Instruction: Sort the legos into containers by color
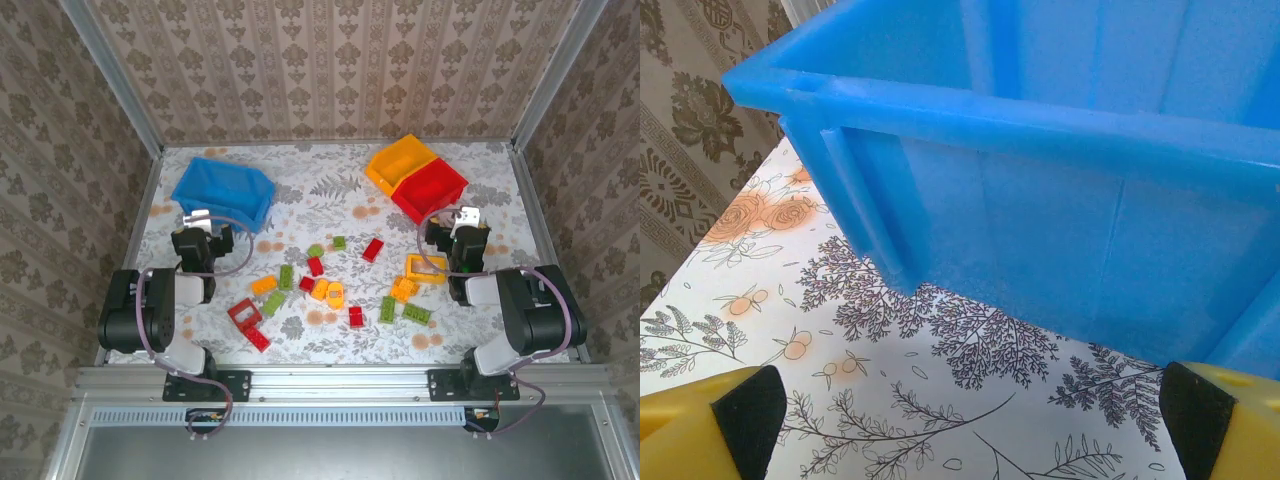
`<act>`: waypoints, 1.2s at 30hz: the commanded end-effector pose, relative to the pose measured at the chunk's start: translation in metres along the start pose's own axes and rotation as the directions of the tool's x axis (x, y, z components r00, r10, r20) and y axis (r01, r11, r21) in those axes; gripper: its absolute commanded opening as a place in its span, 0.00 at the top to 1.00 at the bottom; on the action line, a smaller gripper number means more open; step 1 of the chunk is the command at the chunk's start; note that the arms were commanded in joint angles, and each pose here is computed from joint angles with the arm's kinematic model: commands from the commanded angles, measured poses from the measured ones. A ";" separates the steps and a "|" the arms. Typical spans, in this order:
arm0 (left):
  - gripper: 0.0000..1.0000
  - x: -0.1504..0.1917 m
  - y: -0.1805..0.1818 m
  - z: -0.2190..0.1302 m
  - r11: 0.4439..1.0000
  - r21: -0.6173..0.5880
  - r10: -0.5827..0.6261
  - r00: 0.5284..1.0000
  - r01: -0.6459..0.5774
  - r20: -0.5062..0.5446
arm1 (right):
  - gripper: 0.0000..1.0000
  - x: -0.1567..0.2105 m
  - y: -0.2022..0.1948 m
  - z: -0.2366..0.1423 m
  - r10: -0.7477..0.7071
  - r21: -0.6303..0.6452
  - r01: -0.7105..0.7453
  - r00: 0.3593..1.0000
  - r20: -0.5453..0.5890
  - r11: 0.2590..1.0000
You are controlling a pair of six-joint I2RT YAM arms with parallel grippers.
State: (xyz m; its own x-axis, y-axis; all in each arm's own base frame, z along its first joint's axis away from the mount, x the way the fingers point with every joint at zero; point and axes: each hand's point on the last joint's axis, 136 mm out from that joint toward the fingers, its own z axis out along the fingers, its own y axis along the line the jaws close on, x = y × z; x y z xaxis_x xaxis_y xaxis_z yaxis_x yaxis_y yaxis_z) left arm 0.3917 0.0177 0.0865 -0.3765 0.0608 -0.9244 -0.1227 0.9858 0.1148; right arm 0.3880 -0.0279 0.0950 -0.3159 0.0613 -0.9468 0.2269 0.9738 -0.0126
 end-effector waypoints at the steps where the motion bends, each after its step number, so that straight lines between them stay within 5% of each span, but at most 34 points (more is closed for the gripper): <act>1: 0.00 -0.011 -0.004 -0.001 1.000 0.014 0.012 0.999 -0.012 0.037 | 0.01 -0.008 0.002 0.002 0.000 -0.006 0.000 1.000 0.021 1.000; 18: 0.00 -0.014 -0.002 -0.002 1.000 0.005 0.013 0.998 -0.013 0.053 | 0.00 -0.010 0.001 0.001 0.002 0.000 -0.002 0.999 0.032 1.000; 22: 0.00 -0.063 0.013 -0.031 0.993 -0.120 0.001 1.000 0.000 0.012 | 0.00 -0.056 0.004 -0.023 -0.039 0.041 0.038 0.998 0.042 0.998; 25: 0.00 -0.126 0.011 -0.067 0.985 -0.122 -0.103 0.984 0.121 0.147 | 0.00 -0.121 -0.012 -0.050 0.180 0.124 -0.179 0.984 0.003 0.976; 27: 0.00 -0.158 0.008 -0.092 0.962 -0.090 -0.239 0.955 0.258 0.177 | 0.00 -0.156 -0.002 -0.069 0.400 0.046 -0.398 0.914 -0.067 0.916; 28: 0.00 -0.151 0.009 -0.102 0.936 -0.090 -0.336 0.939 0.341 0.068 | 0.01 -0.167 0.012 -0.078 0.499 -0.039 -0.508 0.857 -0.129 0.861; 30: 0.00 -0.128 0.027 -0.122 0.817 -0.227 -0.554 0.831 0.530 -0.055 | 0.00 -0.165 0.030 -0.088 0.653 -0.128 -0.681 0.730 -0.203 0.721; 32: 0.00 -0.115 0.022 -0.119 0.766 -0.181 -0.642 0.750 0.617 -0.156 | 0.00 -0.168 0.034 -0.093 0.722 -0.214 -0.757 0.654 -0.227 0.618; 36: 0.00 -0.086 0.019 -0.132 0.707 -0.289 -0.707 0.630 0.646 -0.322 | 0.00 -0.156 0.025 -0.119 0.627 -0.036 -0.665 0.720 -0.296 0.746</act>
State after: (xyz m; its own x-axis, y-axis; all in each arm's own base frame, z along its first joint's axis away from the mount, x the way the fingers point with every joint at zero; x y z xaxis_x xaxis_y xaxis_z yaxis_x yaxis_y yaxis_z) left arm 0.3421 0.0263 0.2958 -0.2106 -0.5643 -0.7982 -0.4126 0.7916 -0.4508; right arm 0.3552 -0.0016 0.3341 -0.1404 0.6840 -0.7158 0.1796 0.7286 0.6610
